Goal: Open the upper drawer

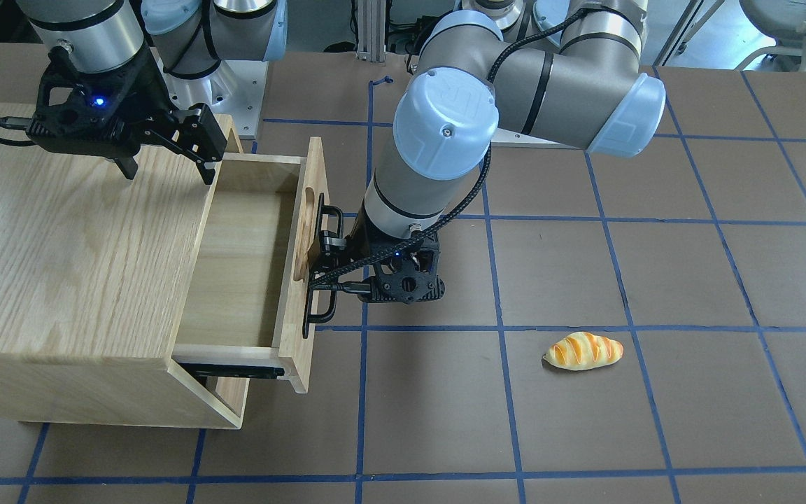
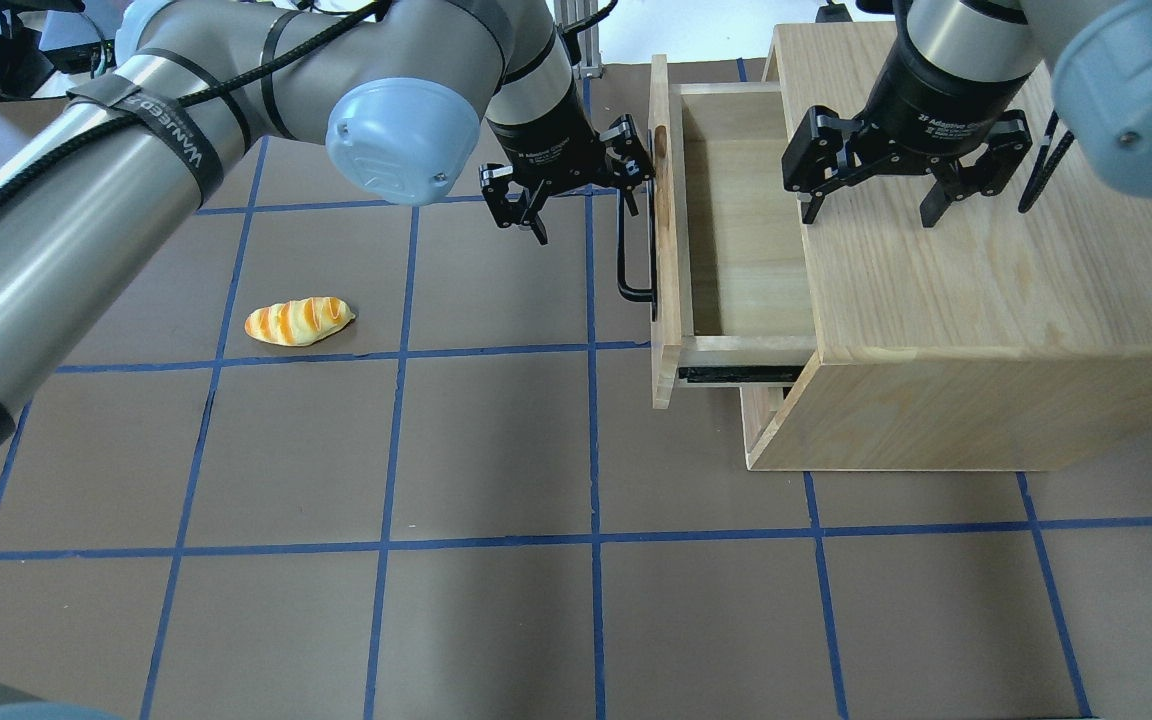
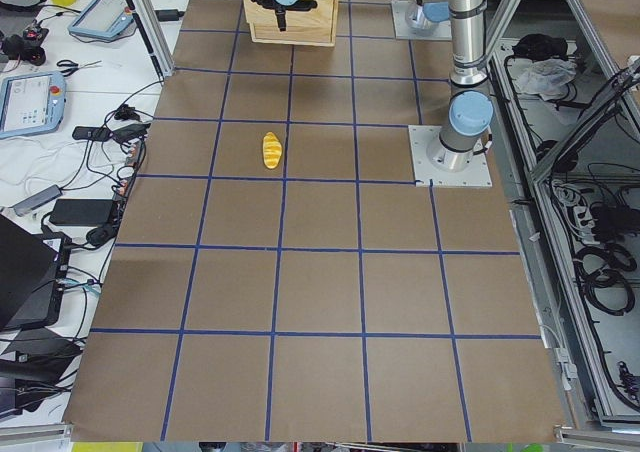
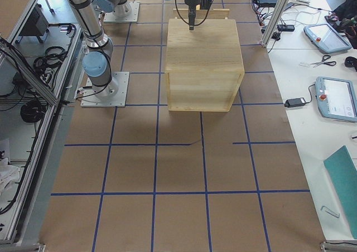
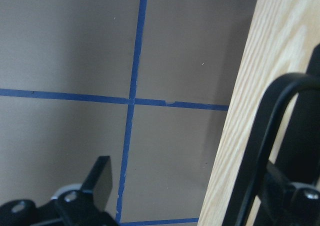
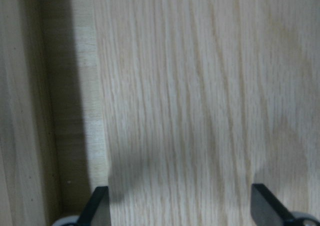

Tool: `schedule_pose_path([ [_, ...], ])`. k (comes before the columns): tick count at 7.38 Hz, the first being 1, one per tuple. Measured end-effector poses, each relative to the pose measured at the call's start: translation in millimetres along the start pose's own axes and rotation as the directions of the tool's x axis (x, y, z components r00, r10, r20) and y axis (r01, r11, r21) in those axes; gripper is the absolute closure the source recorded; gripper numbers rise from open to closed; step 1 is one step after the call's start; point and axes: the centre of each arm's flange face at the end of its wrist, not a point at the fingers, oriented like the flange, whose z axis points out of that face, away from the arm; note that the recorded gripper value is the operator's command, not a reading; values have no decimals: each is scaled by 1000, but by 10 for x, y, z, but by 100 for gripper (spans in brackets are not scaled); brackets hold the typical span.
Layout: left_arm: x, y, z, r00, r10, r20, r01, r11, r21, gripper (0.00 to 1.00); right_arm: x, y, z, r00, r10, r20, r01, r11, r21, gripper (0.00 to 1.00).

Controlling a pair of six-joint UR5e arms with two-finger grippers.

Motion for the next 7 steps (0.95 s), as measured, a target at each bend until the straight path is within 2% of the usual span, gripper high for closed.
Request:
schedule_pose_path([
  [7, -217, -96, -105, 999, -16, 38, 16, 1000, 10, 0, -2, 0, 0, 1000, 0, 1, 0, 1000, 0, 0],
])
